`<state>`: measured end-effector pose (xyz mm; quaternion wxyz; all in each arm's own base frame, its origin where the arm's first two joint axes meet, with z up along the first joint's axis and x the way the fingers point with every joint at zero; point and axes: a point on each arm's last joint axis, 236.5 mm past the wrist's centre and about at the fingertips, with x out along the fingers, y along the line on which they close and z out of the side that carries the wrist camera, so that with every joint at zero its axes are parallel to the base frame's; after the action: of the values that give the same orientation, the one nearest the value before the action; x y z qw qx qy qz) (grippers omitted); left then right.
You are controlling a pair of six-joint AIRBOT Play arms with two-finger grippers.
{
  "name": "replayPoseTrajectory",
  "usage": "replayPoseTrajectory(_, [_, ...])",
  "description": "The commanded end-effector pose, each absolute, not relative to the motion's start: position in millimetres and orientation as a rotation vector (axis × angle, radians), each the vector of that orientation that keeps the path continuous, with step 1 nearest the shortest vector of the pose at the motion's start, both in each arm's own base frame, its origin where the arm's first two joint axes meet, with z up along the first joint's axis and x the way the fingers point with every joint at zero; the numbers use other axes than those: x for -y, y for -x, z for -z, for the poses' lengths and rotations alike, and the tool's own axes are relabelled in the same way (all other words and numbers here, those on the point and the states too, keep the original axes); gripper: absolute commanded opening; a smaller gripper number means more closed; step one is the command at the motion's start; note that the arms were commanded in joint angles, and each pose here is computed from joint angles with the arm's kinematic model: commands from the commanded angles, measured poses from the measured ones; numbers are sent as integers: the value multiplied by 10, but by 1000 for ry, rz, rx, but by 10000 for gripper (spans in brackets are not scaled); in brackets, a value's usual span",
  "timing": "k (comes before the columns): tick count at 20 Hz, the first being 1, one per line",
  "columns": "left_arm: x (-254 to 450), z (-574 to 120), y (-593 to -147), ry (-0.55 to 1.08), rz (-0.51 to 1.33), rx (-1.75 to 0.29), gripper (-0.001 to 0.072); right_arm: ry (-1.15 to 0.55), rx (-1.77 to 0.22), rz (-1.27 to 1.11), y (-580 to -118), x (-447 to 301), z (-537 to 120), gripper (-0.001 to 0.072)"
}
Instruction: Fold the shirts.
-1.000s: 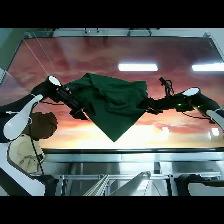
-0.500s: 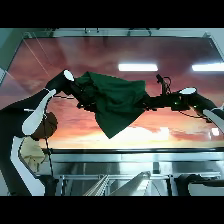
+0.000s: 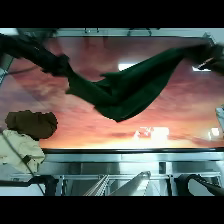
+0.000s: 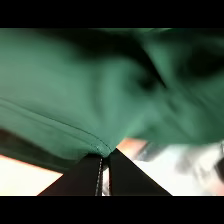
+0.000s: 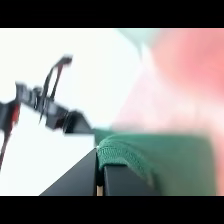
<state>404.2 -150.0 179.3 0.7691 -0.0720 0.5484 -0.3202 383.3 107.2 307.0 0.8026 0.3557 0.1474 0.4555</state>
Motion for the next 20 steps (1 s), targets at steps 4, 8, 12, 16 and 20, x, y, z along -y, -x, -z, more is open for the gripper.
replayPoseTrajectory(4, [927, -3601, -3344, -23, 556, -621, 22, -483, 136, -888, -2903, -809, -4649, 28])
replayPoseTrajectory(8, [687, -3390, -3403, -50, 499, -602, 22, -426, -63, -740, -3315, -717, -4077, 28])
replayPoseTrajectory(12, [541, -2357, -3759, 64, 520, -854, 23, -450, -332, -614, -3979, -508, -3145, 27])
replayPoseTrajectory(16, [698, -1065, -4017, 143, 606, -1127, 79, -588, -531, -612, -4642, -522, -2169, 230])
replayPoseTrajectory(20, [404, -54, -4194, 165, 517, -1368, 701, -742, -691, -544, -5058, -395, -1223, 635])
